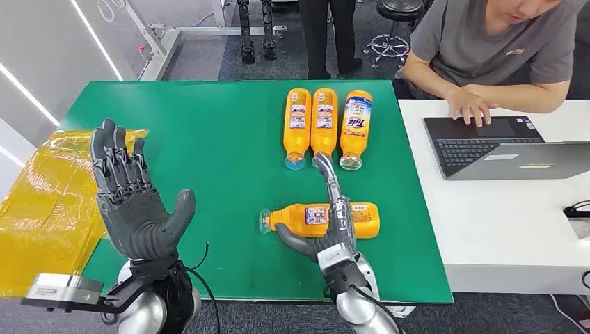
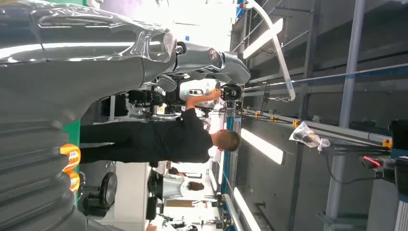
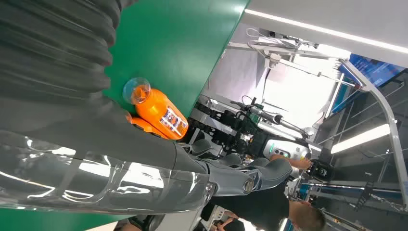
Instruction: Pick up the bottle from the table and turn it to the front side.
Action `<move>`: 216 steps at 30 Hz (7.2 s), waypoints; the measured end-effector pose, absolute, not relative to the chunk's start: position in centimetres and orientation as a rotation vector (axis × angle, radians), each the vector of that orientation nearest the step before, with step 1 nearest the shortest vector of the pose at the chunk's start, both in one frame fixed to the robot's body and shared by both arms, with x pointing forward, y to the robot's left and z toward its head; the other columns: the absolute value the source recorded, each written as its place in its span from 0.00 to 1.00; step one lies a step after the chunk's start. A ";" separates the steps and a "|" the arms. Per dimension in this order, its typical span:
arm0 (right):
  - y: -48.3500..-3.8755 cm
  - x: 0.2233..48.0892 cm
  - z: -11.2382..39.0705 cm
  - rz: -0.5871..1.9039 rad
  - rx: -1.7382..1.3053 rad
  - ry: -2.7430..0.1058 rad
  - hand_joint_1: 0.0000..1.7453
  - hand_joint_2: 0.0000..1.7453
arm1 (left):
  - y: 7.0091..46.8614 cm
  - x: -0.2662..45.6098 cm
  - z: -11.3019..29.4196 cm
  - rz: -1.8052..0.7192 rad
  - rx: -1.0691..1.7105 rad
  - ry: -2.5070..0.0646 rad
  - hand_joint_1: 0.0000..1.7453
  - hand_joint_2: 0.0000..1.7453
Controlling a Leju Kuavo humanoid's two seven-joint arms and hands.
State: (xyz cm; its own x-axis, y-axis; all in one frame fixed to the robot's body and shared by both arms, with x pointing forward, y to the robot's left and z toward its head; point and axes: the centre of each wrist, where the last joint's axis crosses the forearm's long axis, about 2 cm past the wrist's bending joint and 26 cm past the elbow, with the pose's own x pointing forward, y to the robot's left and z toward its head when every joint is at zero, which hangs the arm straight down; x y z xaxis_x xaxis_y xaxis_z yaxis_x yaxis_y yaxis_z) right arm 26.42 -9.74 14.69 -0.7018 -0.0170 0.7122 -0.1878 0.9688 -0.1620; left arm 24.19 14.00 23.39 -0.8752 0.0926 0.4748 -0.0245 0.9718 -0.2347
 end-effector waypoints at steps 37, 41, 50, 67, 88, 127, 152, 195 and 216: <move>-15.6 38.1 18.6 1.391 -0.043 -1.770 0.00 1.00 | 14.3 24.5 23.1 0.255 -0.140 -2.617 0.00 1.00; -15.8 39.5 19.2 1.490 -0.008 -1.686 0.00 1.00 | 14.2 24.6 23.2 0.251 -0.165 -2.617 0.00 1.00; -16.3 41.0 19.0 1.650 0.003 -1.451 0.00 1.00 | 14.2 24.7 23.3 0.246 -0.206 -2.612 0.00 1.00; -19.9 41.9 17.5 1.852 -0.109 -1.131 0.00 1.00 | 13.8 25.0 23.1 0.240 -0.235 -2.595 0.00 1.00; -25.1 41.9 16.7 1.992 -0.264 -0.891 0.00 1.00 | 13.5 25.8 22.8 0.229 -0.280 -2.569 0.00 1.00; -20.5 35.7 12.2 1.032 -0.498 -1.888 1.00 1.00 | 14.1 26.1 22.8 0.300 -0.132 -2.569 0.00 1.00; -14.1 31.4 13.1 0.399 -0.290 -2.308 1.00 1.00 | 10.7 28.3 22.9 0.325 -0.456 -2.454 0.00 1.00; -9.2 32.4 13.7 1.049 0.100 -2.029 1.00 1.00 | 11.4 28.9 20.0 0.270 -0.480 -2.366 0.00 1.00; -8.7 33.5 14.0 1.236 0.127 -1.963 1.00 1.00 | 12.5 29.2 19.0 0.308 -0.432 -2.337 0.00 1.00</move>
